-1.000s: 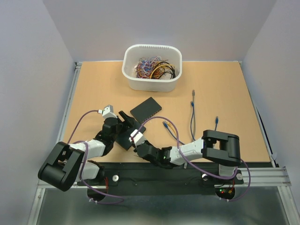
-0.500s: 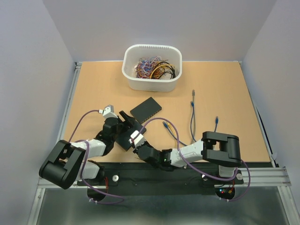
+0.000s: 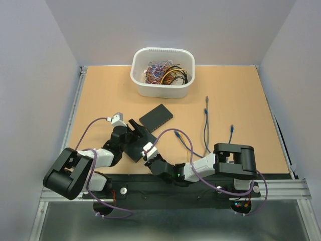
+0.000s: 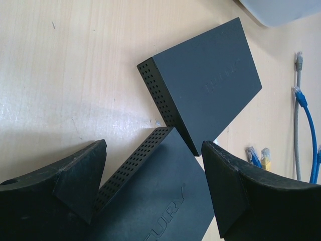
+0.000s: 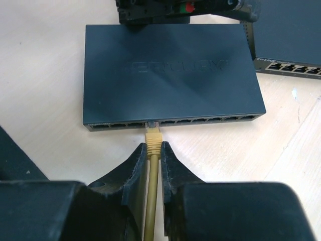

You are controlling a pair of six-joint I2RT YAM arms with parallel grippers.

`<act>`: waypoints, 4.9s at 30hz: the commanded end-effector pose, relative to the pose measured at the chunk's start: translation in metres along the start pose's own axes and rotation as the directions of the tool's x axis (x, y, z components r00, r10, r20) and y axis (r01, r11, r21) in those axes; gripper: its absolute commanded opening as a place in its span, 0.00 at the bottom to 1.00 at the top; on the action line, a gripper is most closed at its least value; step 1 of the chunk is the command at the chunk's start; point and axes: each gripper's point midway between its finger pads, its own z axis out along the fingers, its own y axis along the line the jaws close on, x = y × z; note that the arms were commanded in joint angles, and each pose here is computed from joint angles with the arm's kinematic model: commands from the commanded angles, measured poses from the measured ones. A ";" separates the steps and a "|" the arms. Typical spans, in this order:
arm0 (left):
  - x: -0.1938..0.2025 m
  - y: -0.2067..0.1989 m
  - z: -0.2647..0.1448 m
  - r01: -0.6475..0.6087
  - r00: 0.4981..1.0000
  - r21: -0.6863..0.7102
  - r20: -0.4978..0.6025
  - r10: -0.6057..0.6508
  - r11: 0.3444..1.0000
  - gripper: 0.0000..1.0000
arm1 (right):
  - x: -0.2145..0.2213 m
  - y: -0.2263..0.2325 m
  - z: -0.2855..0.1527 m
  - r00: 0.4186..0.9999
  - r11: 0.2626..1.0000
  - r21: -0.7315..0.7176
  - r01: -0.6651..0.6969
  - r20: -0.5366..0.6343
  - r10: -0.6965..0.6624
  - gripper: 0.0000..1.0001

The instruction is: Insert the plug into the switch port

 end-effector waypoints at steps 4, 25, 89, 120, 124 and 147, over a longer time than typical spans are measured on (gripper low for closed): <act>0.054 0.011 -0.016 0.029 0.975 -0.013 -0.219 -0.032 0.999 0.87 | 0.011 0.006 0.014 0.995 0.995 0.019 -0.096 0.038 0.095 0.00; 0.050 0.011 -0.017 0.012 0.978 -0.013 -0.208 -0.015 1.000 0.87 | 0.028 0.009 0.011 0.994 0.994 -0.018 -0.105 0.012 0.105 0.01; -0.042 -0.060 -0.054 -0.087 0.996 0.187 0.045 0.080 0.979 0.88 | -0.007 -0.003 -0.051 0.970 0.947 -0.219 -0.235 -0.110 0.215 0.01; -0.022 -0.157 -0.192 -0.095 0.995 0.881 0.103 0.009 0.464 0.66 | -0.177 -0.014 -0.121 0.817 0.666 -0.691 -0.281 0.191 0.544 0.00; -0.016 -0.151 -0.187 -0.089 0.996 0.874 0.093 0.015 0.479 0.65 | -0.181 -0.015 -0.122 0.811 0.666 -0.691 -0.282 0.199 0.550 0.00; -0.008 -0.147 -0.182 -0.085 0.996 0.866 0.080 0.032 0.492 0.46 | -0.201 -0.023 -0.104 0.795 0.687 -0.673 -0.274 0.244 0.556 0.01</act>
